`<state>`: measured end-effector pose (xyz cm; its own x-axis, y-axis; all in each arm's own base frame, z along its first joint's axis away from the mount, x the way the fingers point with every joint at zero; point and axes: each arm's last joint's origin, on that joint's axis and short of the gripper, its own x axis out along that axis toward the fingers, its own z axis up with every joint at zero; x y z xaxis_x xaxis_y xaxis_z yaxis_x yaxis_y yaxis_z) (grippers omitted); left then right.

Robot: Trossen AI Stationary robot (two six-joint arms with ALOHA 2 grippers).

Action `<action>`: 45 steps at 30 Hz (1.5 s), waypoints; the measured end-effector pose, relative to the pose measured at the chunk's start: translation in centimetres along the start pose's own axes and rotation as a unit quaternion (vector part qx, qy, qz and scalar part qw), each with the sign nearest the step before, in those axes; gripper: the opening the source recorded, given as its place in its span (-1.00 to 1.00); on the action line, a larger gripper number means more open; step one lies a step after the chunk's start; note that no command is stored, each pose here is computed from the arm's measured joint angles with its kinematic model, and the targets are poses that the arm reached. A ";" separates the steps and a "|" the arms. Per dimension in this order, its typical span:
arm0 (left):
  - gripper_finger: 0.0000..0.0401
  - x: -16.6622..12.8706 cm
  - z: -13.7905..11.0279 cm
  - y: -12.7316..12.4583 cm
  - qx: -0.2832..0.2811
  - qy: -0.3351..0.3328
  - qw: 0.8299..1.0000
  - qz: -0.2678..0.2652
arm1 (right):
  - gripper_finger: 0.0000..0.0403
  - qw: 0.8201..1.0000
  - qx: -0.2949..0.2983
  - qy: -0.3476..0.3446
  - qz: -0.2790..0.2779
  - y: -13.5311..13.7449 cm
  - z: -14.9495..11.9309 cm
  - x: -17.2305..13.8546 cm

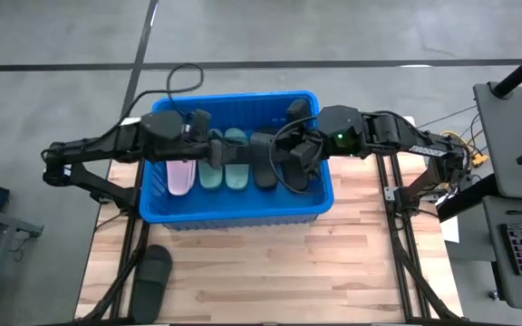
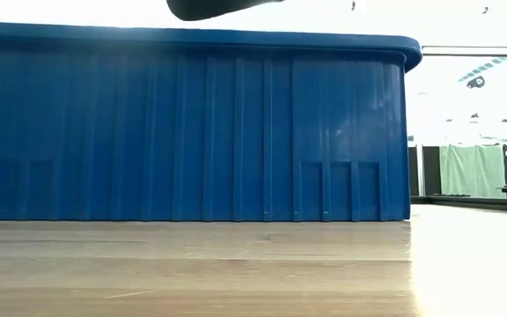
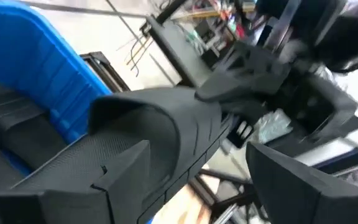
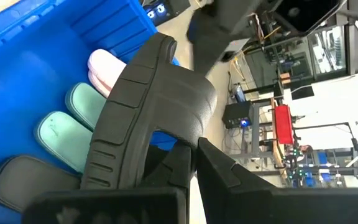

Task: Pick and place slides into bin
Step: Put the black slide into the blue bin

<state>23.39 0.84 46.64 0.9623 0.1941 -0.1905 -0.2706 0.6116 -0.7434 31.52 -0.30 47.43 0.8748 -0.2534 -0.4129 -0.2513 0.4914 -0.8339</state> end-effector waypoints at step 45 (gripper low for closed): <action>-1.00 3.1 1.3 1.1 0.225 0.022 0.972 -0.058 | -0.66 0.990 0.117 0.066 -0.043 -0.8 -1.5 -0.8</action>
<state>25.99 3.14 46.06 0.9847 0.0762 -0.1567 -0.1348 0.9029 -0.4082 30.38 -1.75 47.93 0.8235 -0.4017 -0.4006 -0.0620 0.6382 -0.7674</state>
